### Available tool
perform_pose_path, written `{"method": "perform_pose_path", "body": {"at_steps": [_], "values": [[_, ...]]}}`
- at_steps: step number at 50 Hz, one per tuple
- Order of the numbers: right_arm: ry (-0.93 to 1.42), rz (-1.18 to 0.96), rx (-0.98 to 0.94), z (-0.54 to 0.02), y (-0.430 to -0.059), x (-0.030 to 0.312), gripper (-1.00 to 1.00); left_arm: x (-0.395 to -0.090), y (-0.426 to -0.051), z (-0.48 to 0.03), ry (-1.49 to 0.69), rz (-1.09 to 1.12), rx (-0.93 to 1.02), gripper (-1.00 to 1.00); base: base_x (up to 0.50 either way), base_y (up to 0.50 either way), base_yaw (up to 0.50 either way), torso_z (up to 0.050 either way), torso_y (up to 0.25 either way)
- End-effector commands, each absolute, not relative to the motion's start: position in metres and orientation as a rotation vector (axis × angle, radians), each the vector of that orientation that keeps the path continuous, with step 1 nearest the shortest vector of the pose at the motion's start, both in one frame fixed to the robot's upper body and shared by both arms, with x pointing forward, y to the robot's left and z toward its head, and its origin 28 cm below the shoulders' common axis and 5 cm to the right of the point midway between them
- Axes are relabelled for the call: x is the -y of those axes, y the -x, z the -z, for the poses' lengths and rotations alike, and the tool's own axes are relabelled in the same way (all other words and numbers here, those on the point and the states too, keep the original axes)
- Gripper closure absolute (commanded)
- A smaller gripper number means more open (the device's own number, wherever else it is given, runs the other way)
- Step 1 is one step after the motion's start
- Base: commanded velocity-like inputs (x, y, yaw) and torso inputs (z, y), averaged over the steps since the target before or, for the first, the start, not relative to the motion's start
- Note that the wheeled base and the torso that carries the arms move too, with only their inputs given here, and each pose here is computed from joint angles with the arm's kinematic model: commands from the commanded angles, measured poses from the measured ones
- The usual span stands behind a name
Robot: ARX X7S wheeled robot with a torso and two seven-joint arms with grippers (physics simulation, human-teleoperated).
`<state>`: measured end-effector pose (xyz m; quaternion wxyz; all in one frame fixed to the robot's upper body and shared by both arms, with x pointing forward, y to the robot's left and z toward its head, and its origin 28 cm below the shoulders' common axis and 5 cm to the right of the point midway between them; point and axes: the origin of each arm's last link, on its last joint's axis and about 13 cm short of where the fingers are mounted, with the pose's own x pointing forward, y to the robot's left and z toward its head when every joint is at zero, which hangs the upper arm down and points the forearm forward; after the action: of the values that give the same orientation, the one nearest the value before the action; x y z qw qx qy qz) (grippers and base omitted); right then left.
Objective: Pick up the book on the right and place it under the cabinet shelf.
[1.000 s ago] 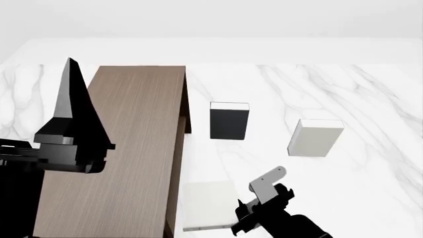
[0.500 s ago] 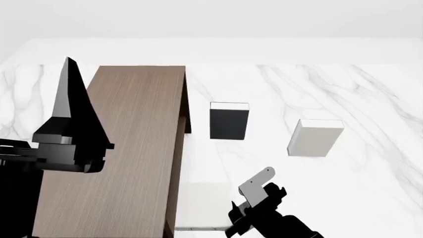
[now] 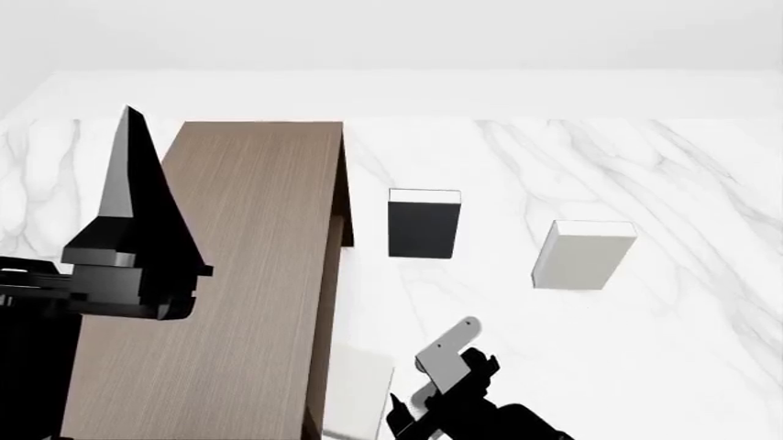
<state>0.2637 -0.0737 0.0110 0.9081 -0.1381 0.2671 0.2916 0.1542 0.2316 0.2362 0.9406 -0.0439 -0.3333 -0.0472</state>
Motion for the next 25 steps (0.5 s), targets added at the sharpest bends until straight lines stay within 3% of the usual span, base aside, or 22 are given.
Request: {"method": "perform_pose_path", "body": {"at_steps": [1, 25], "values": [[0.224, -0.686, -0.563, -0.009, -0.269, 0.057, -1.0, -0.232, -0.155, -0.236, 0.09, 0.098, 0.677, -1.0, 0.0, 0.0, 0.0, 0.0, 0.0], [0.235, -0.679, -0.522, -0.003, -0.292, 0.038, -1.0, -0.232, -0.154, -0.236, 0.09, 0.1, 0.676, -1.0, 0.0, 0.0, 0.0, 0.0, -0.001]]}}
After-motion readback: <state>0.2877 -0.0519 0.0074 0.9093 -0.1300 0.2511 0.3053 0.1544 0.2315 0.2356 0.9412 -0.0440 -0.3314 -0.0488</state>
